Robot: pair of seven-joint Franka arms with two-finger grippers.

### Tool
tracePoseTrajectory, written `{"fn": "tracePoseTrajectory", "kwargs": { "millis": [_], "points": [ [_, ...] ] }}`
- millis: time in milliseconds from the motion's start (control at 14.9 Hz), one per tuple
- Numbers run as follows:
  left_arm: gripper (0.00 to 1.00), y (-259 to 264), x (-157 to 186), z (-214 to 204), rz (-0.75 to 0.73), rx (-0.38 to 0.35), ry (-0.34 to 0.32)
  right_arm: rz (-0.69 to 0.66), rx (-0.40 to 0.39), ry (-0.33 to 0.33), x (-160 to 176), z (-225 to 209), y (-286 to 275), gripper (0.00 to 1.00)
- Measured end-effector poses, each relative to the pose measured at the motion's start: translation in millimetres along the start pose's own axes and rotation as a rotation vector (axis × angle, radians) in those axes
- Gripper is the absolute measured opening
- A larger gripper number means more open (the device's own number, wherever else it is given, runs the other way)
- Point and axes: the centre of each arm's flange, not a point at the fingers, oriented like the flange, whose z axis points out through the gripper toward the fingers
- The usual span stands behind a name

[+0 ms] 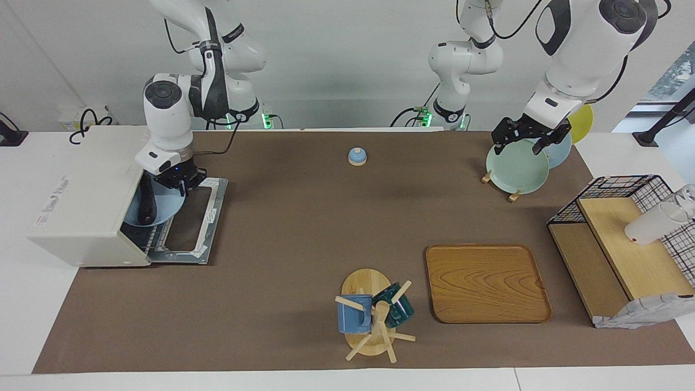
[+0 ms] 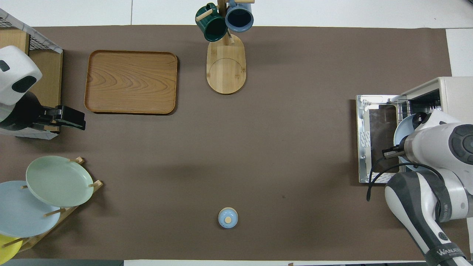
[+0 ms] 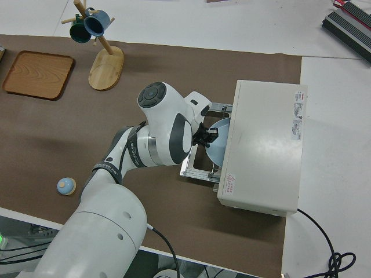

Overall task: Put eggplant into oven
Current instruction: 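Lower the eggplant onto the oven rack and open the right gripper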

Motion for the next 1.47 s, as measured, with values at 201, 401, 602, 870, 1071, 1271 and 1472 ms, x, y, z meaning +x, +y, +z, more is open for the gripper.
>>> {"fn": "tracePoseTrajectory", "kwargs": {
  "millis": [201,401,602,870,1071,1271,1472],
  "points": [
    [1.00,-0.1,0.0,0.0,0.000,0.000,0.000,-0.002,-0.005,-0.001,4.6,-7.7,0.6,0.22],
    [1.00,-0.9,0.1,0.0,-0.002,0.000,0.000,-0.003,0.029,-0.006,23.5,-42.0,-14.1,0.22],
    [1.00,-1.1,0.1,0.0,-0.002,0.000,0.000,0.054,0.095,0.024,43.9,-59.0,-43.2,0.01],
    [1.00,-1.1,0.1,0.0,-0.002,0.000,0.000,0.168,0.109,0.015,63.2,-21.7,-96.0,0.01],
    [1.00,-1.1,0.1,0.0,-0.002,0.000,0.000,0.187,0.113,-0.001,63.6,14.5,-100.5,0.01],
    [1.00,-1.1,0.1,0.0,-0.002,0.000,0.000,0.217,0.113,-0.030,61.3,35.6,-86.4,0.01],
    [1.00,-1.1,0.1,0.0,-0.002,0.000,0.000,0.228,0.113,-0.045,60.6,45.5,-81.6,0.01]
  ]
}}
